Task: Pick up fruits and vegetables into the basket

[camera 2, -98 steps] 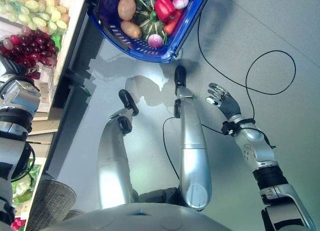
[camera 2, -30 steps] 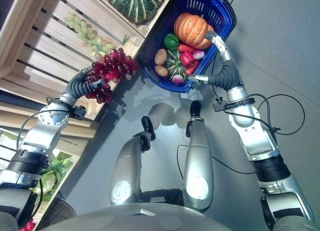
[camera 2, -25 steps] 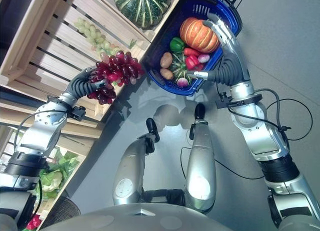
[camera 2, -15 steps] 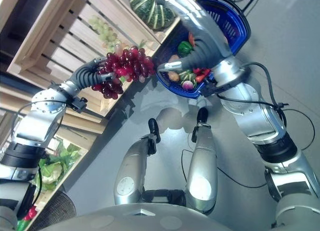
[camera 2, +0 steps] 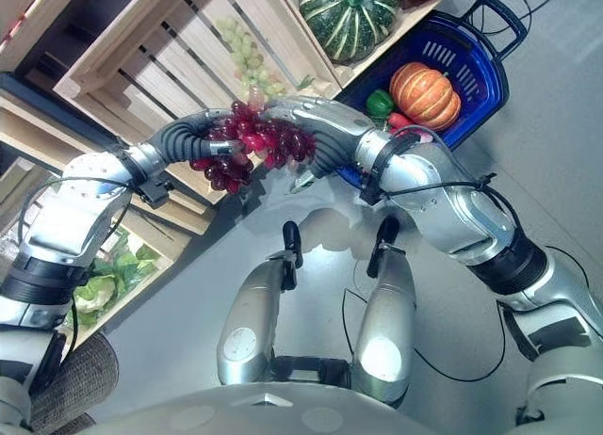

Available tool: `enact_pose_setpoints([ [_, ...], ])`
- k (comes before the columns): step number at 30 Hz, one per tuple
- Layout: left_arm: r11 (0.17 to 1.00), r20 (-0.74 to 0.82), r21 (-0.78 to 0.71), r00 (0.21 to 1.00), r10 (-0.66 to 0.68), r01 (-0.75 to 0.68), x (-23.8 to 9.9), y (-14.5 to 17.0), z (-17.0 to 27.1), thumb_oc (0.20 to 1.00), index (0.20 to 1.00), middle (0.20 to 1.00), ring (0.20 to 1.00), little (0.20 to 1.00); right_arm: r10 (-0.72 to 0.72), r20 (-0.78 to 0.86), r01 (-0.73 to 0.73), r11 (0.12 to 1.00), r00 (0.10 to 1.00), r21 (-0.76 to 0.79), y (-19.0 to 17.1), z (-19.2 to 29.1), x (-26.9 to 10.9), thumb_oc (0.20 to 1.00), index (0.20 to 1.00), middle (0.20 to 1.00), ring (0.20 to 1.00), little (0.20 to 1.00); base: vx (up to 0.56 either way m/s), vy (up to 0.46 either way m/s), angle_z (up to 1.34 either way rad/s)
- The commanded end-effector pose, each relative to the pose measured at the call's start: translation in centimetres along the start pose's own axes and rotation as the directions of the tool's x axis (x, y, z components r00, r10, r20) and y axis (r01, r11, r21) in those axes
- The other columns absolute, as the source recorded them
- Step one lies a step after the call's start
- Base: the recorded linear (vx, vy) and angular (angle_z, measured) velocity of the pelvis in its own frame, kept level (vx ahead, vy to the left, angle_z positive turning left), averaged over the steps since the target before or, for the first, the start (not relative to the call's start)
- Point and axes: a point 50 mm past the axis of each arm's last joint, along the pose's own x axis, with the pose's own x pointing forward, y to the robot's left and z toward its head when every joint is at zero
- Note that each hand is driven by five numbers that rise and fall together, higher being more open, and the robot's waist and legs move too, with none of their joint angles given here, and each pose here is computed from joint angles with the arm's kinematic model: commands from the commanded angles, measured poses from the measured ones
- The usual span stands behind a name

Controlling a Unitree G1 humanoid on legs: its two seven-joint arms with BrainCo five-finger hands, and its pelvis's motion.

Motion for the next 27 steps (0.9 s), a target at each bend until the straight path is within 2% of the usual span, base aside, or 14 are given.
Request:
enact_pose_setpoints([
  [1, 0.997, 0.230, 0.045, 0.970, -0.074, 0.065, -0.5, -0.9, 4.3, 0.200, 0.200, 0.200, 0.200, 0.200, -0.035, -0.032, 0.032, 0.995, 0.999, -0.090, -0.5, 0.2, 0.4, 1.000, 1.000, 1.000, 1.000, 1.000, 0.00, -0.012, 0.06],
  [6, 0.996, 0.285, -0.008, 0.955, -0.081, 0.086, 0.0, -1.9, 4.6, 0.200, 0.200, 0.200, 0.200, 0.200, -0.067, -0.169, 0.054, 0.995, 0.983, -0.084, 0.5, -1.7, 0.5, 1.000, 1.000, 1.000, 1.000, 1.000, 0.00, 0.000, 0.00],
  [13, 0.975, 0.356, -0.117, 0.925, -0.135, 0.188, 1.4, -4.6, 5.2, 0.200, 0.200, 0.200, 0.200, 0.200, -0.205, -0.354, 0.216, 0.976, 0.912, -0.007, 3.1, -4.3, 0.8, 1.000, 1.000, 1.000, 1.000, 1.000, 0.00, 0.000, 0.00],
  [19, 0.947, 0.420, -0.226, 0.900, -0.119, 0.230, 2.0, -5.9, 5.9, 0.200, 0.200, 0.200, 0.200, 0.200, -0.147, -0.339, 0.198, 0.973, 0.929, 0.120, 4.8, -3.4, 1.6, 1.000, 1.000, 1.000, 1.000, 1.000, 0.00, 0.003, -0.02],
  [22, 0.923, 0.448, -0.287, 0.888, -0.106, 0.256, 2.4, -6.6, 6.2, 0.200, 0.200, 0.200, 0.200, 0.200, -0.108, -0.293, 0.191, 0.944, 0.950, 0.271, 6.0, -2.2, 2.5, 1.000, 1.000, 1.000, 1.000, 1.000, 0.00, 0.000, 0.00],
  [24, 0.917, 0.452, -0.301, 0.886, -0.102, 0.260, 2.6, -6.8, 6.3, 0.200, 0.200, 0.200, 0.200, 0.200, -0.115, -0.266, 0.200, 0.927, 0.957, 0.318, 6.4, -1.7, 2.8, 1.000, 1.000, 1.000, 1.000, 1.000, 0.00, 0.000, 0.00],
  [27, 0.900, 0.451, -0.340, 0.887, -0.098, 0.272, 3.1, -7.8, 6.2, 0.200, 0.200, 0.200, 0.200, 0.200, -0.227, -0.195, 0.286, 0.881, 0.954, 0.377, 6.3, 0.0, 3.4, 1.000, 1.000, 1.000, 1.000, 1.000, 0.00, 0.000, 0.00],
])
